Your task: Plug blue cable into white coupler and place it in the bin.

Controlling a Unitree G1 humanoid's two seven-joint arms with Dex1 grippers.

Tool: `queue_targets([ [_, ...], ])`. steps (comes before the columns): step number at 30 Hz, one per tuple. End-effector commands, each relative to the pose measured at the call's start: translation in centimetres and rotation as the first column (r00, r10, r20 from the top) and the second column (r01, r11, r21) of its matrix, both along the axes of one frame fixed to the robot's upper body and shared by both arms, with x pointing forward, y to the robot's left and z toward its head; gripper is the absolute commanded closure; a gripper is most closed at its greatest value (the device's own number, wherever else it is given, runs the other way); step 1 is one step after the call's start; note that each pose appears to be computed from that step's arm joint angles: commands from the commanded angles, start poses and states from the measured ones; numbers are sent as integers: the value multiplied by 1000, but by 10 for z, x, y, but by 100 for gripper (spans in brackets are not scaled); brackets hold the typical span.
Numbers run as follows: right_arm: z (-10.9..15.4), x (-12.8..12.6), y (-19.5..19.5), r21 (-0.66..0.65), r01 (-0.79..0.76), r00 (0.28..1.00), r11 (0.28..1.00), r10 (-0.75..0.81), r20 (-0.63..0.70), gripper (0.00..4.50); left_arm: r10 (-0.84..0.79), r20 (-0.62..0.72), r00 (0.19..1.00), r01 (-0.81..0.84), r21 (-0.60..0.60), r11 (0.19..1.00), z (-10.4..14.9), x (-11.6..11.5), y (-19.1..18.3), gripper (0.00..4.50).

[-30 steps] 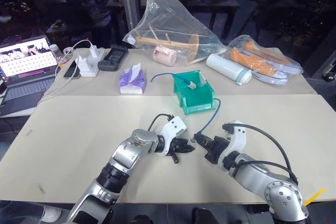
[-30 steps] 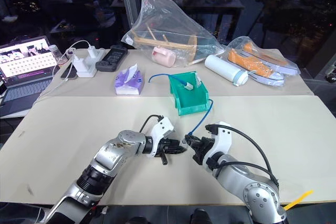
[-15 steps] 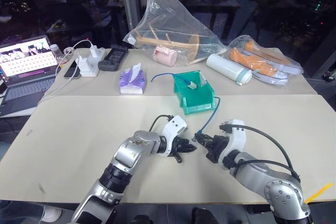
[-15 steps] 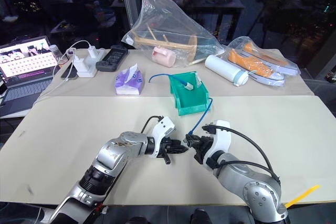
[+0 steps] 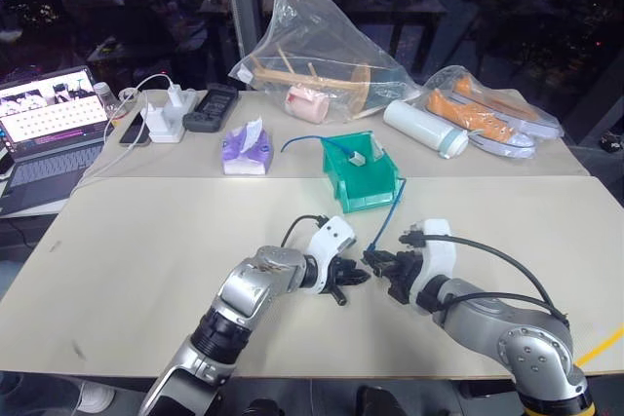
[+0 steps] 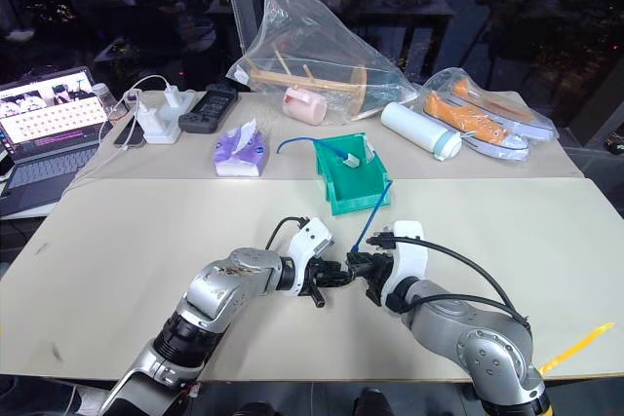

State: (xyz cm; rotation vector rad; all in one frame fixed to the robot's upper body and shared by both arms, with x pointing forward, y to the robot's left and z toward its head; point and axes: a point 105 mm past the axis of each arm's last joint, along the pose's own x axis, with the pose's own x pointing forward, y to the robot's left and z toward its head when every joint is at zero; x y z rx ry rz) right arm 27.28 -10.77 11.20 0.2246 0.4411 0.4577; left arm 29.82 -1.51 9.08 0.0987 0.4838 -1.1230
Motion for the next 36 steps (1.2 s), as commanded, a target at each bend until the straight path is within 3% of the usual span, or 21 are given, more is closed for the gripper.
queue_targets([
  [1,-52,-29,5,-81,-109,973,991,89,-212,450,-16,34,999,18,-74,997,19,-6,-9,387],
  [9,-75,-39,0,-141,-154,958,978,112,-266,450,-13,13,1000,14,-80,997,18,-10,-10,387],
  [17,-43,-19,-2,-68,-48,994,997,41,-102,450,-12,17,1000,12,-51,999,13,-9,2,387],
  [23,-11,-3,-9,-11,37,999,999,-37,29,450,4,7,1000,-4,-50,999,11,-4,17,159],
  [27,14,5,-18,43,89,989,995,-93,110,450,-19,-9,1000,19,-42,999,9,-7,31,35],
  [32,51,12,-28,80,83,972,993,-99,211,450,6,34,999,-4,-67,998,14,-4,59,35],
  [36,98,29,-30,44,15,936,999,-29,350,450,98,109,989,-77,-177,981,30,6,90,35],
])
